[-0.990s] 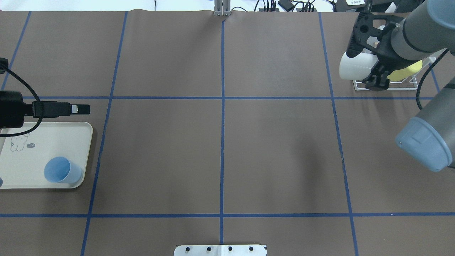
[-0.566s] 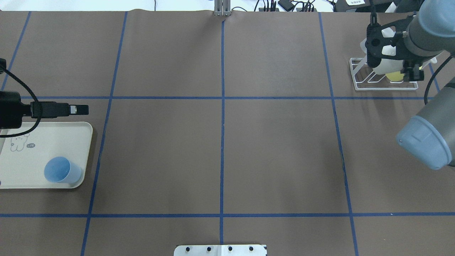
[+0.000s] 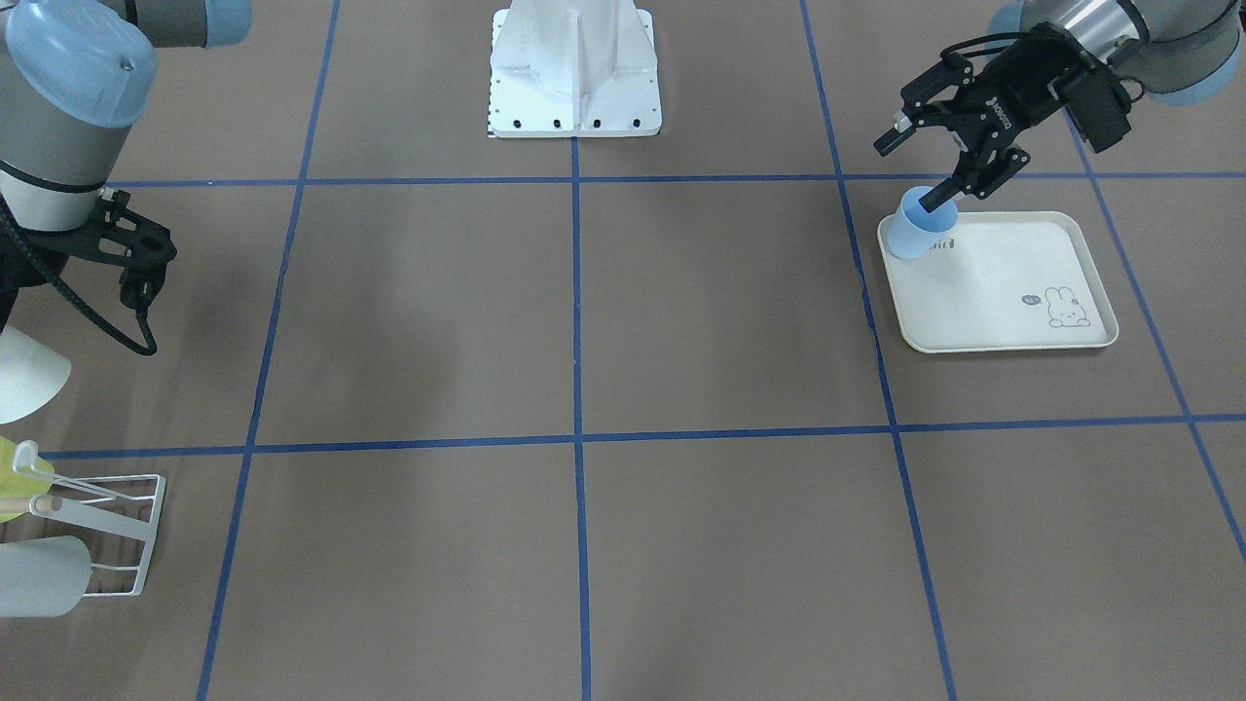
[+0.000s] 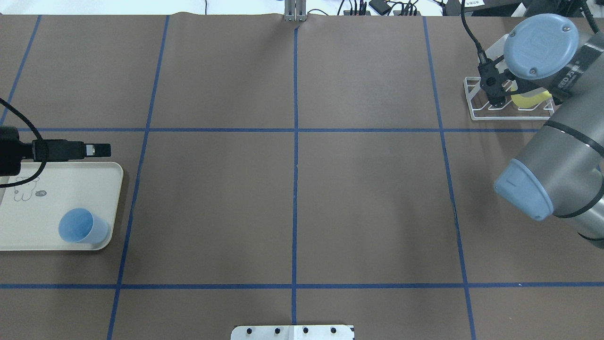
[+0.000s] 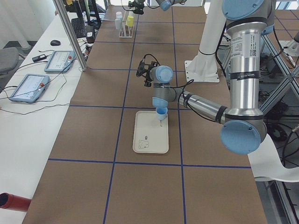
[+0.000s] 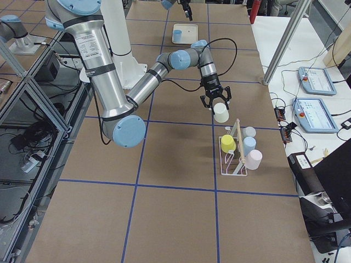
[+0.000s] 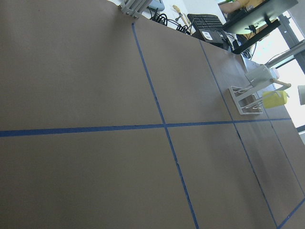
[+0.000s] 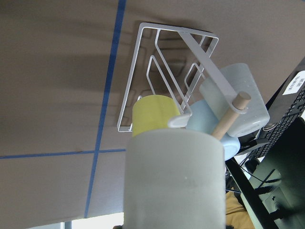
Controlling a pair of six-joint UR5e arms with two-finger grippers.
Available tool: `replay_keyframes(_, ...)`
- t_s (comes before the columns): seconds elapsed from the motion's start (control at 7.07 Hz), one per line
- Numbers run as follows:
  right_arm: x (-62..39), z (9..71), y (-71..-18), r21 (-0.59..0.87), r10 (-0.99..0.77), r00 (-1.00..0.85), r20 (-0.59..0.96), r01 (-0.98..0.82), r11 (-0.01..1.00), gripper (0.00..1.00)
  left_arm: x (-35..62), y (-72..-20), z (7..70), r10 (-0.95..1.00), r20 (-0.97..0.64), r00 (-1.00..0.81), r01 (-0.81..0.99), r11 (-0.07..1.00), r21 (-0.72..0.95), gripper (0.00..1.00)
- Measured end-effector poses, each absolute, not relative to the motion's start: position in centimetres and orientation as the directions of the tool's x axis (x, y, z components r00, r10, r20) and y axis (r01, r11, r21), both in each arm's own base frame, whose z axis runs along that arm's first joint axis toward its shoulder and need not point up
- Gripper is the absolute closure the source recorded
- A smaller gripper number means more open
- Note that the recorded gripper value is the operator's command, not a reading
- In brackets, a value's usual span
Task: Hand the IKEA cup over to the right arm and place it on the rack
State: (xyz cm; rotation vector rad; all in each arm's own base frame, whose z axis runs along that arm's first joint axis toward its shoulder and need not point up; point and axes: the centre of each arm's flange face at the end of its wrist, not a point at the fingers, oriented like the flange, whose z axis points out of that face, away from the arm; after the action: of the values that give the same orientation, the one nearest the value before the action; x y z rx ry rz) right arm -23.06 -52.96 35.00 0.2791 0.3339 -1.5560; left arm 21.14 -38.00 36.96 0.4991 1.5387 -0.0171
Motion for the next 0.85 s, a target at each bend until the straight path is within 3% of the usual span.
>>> replay_keyframes(0.85,-25.0,39.0,-55.5,-0.087,-0.914,-0.073,-0.399,0.995,-0.042,0.97,21.3,-37.9,36.9,0.297,-0.953,0.052,0.319,0.900,0.298,0.00)
